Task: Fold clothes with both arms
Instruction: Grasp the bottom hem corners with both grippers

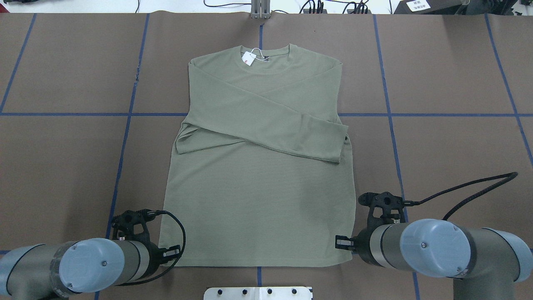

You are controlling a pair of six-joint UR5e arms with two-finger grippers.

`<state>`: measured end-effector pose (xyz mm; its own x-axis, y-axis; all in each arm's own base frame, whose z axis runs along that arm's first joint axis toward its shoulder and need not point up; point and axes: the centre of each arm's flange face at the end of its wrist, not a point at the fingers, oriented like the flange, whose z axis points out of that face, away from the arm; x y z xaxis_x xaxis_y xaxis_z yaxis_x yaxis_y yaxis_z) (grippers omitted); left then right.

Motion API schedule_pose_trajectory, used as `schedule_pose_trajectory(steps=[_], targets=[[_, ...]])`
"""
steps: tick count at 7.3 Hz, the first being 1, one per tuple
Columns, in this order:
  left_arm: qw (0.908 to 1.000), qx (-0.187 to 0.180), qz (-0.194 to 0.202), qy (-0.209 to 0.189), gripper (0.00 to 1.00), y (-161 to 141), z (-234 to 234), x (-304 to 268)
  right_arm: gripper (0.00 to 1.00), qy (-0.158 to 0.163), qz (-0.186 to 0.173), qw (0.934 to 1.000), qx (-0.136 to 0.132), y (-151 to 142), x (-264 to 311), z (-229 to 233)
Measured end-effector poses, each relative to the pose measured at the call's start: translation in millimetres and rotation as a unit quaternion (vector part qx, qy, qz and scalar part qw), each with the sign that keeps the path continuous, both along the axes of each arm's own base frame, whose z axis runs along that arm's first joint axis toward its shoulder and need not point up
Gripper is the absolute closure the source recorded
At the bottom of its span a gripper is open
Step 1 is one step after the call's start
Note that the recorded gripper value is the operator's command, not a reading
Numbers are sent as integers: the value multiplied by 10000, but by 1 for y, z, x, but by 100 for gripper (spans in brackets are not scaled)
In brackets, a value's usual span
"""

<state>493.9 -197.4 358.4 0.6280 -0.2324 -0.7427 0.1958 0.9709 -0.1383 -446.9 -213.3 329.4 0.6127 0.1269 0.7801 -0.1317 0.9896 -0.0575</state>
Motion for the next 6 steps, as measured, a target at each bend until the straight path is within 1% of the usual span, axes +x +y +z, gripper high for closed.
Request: schedule_pose_trajectory(steps=[1,2,3,4,6], targets=[[10000,0,0,-6,72,0,1,0,100,-3,2,10000,0,0,0,0],[10000,0,0,-8,79,1,1,0,100,-6,2,10000,-1,0,0,-1],[10000,-1,-1,-8,96,1,1,-1,100,-6,-1,10000,-3,0,0,-1],[10000,-3,-10,-1,100,0,0,-1,100,-8,-1,10000,-5,0,1,-1],[10000,-7,-25,62,100,0,-8,-4,100,11,20,10000,-2,-2,2,1]])
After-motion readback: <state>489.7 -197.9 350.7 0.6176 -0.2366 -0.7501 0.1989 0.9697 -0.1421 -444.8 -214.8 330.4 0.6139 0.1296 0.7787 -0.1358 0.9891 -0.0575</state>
